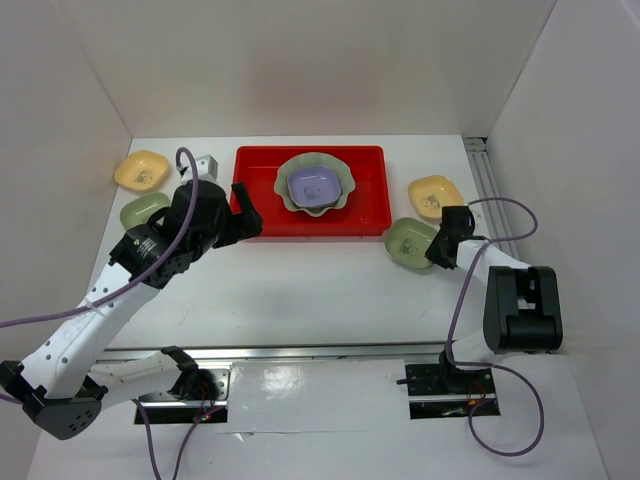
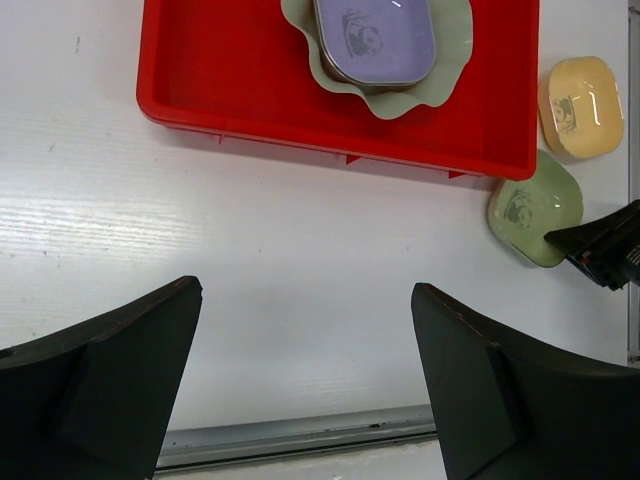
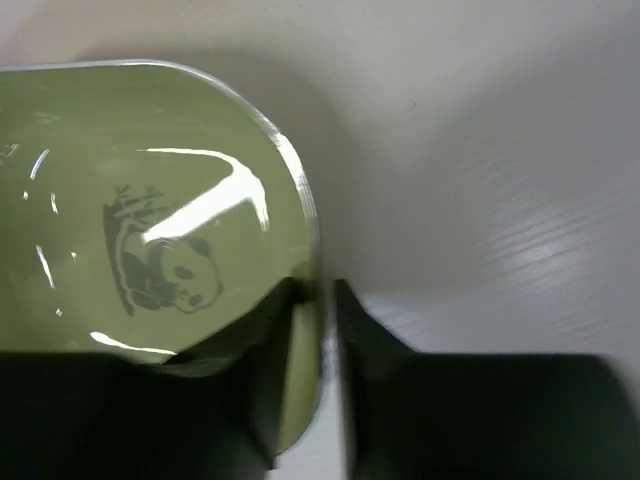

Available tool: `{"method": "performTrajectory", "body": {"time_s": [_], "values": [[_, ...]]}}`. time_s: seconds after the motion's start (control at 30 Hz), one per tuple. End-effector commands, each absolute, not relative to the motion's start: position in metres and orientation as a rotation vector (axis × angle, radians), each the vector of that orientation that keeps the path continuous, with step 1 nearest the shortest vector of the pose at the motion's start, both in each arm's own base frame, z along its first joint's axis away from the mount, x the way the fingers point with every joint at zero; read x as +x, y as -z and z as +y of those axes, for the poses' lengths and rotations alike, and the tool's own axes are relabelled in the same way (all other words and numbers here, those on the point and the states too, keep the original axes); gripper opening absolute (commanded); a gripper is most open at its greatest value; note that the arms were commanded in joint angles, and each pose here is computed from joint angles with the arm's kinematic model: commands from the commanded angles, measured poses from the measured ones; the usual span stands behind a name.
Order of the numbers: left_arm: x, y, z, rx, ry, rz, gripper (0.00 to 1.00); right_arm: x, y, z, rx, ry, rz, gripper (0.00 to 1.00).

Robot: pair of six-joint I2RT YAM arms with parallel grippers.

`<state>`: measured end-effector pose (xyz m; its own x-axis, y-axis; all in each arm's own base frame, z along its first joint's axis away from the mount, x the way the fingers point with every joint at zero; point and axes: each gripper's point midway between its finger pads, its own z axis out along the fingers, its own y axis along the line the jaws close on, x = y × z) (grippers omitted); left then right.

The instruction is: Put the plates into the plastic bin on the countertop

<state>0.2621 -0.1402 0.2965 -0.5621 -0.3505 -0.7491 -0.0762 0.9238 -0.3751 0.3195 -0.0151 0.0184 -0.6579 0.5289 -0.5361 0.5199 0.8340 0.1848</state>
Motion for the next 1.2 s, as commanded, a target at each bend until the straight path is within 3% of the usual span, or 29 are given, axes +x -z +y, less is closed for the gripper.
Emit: {"method": "performTrajectory", "body": {"time_s": [0.0,0.1,0.23,0.6,0.7,0.83,0.9,0.93,1.03,1.13,1.17], "values": [[0.263,-0.312,-0.133,-0.297,0.360,2.105,1.00,0.329,-0.022,-0.019,0.763,-0.028,2.373,0.23],[0.264,-0.313,-0.131,-0.301,0.351,2.101,1.00,0.324,-0.023,-0.020,0.782,-0.012,2.379,0.00],[0.264,-0.313,-0.131,-0.301,0.351,2.101,1.00,0.315,-0.044,-0.021,0.792,0.020,2.343,0.00],[0.266,-0.310,-0.114,-0.397,0.302,2.082,1.00,0.299,-0.203,-0.022,0.739,0.028,2.012,0.00],[0.263,-0.316,-0.111,-0.416,0.312,2.058,1.00,0.317,-0.232,0.008,0.611,-0.120,1.947,0.00],[0.268,-0.314,-0.101,-0.427,0.267,2.047,1.00,0.363,-0.265,0.096,0.245,-0.525,1.895,0.05],[0.277,-0.312,-0.096,-0.421,0.227,2.052,1.00,0.383,-0.292,0.131,0.076,-0.558,1.870,0.09],[0.291,-0.306,-0.087,-0.456,0.181,2.071,1.00,0.403,-0.270,0.146,0.042,-0.534,1.943,0.09],[0.321,-0.303,-0.088,-0.458,0.255,2.163,1.00,0.446,-0.290,0.189,-0.088,-0.553,1.914,0.09],[0.344,-0.301,-0.067,-0.534,0.250,2.162,1.00,0.485,-0.256,0.209,-0.132,-0.549,1.981,0.03],[0.354,-0.299,-0.064,-0.521,0.265,2.174,1.00,0.500,-0.272,0.214,-0.146,-0.545,1.946,0.02]]}}
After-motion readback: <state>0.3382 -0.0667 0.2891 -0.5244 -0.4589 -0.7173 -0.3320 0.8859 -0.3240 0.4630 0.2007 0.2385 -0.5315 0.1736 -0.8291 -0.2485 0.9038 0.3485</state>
